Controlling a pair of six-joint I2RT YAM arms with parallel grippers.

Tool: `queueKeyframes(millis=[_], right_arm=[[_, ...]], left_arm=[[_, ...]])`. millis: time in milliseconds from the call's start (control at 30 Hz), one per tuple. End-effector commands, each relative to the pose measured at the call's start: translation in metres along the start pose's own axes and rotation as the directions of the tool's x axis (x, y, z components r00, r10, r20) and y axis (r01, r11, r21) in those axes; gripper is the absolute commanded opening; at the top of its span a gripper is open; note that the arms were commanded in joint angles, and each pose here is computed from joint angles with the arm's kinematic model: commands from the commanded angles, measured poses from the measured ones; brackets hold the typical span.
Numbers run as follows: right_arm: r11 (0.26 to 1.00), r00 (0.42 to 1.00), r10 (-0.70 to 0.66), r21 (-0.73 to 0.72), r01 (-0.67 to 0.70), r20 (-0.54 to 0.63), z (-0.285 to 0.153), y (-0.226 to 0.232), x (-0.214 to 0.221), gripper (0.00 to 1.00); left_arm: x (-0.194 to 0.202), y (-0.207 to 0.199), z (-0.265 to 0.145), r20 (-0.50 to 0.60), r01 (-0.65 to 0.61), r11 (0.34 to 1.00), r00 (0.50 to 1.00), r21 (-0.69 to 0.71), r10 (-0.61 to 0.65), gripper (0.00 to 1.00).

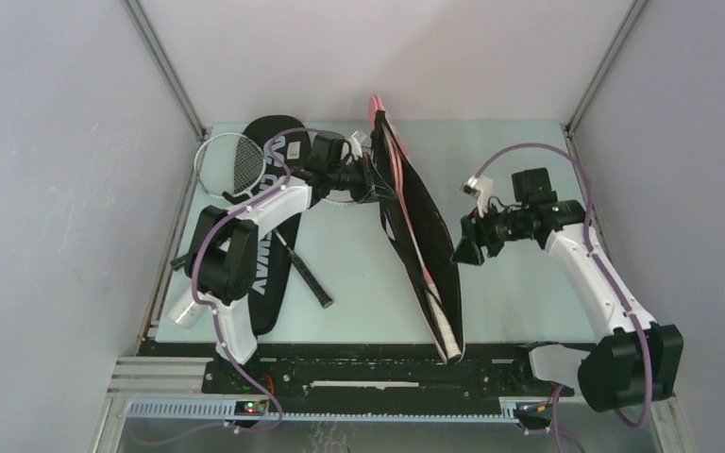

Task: Pack up the badminton gear
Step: Adjust the racket bag at the center of the board.

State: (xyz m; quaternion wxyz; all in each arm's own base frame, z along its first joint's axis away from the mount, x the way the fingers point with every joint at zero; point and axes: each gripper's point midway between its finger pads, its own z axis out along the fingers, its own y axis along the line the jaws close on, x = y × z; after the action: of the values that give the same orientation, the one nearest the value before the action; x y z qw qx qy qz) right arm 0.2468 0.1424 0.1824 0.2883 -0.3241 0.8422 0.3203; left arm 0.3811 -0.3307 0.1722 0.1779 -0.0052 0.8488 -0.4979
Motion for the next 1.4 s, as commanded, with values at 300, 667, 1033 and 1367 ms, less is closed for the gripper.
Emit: queueKeyframes(millis=[300,667,1033,1367], right_arm=[[0.947,0.952,-0.279,-0.198,0.252,-0.123,0.044,0.068,0.044,0.7],[0.939,0.911,-0.328,-0.188,0.287,-0.251,0.058,0.07,0.077,0.5],[0.925,0.902,-0.379,-0.102,0.365,-0.206,0.029,0.071,0.06,0.0],[0.902,0.893,-0.43,-0.112,0.417,-0.134,-0.013,0.097,0.044,0.0]], left_arm=[[-0.031,-0.058,-0.019,0.082,-0.167,0.977,0.984,0.133,0.157,0.0],[-0.027,-0.052,-0.016,0.061,-0.149,0.98,0.988,0.136,0.141,0.0],[-0.039,-0.043,-0.021,0.09,-0.189,0.976,0.98,0.107,0.18,0.0],[-0.056,-0.026,-0.026,0.105,-0.323,0.946,0.941,0.002,0.321,0.0]])
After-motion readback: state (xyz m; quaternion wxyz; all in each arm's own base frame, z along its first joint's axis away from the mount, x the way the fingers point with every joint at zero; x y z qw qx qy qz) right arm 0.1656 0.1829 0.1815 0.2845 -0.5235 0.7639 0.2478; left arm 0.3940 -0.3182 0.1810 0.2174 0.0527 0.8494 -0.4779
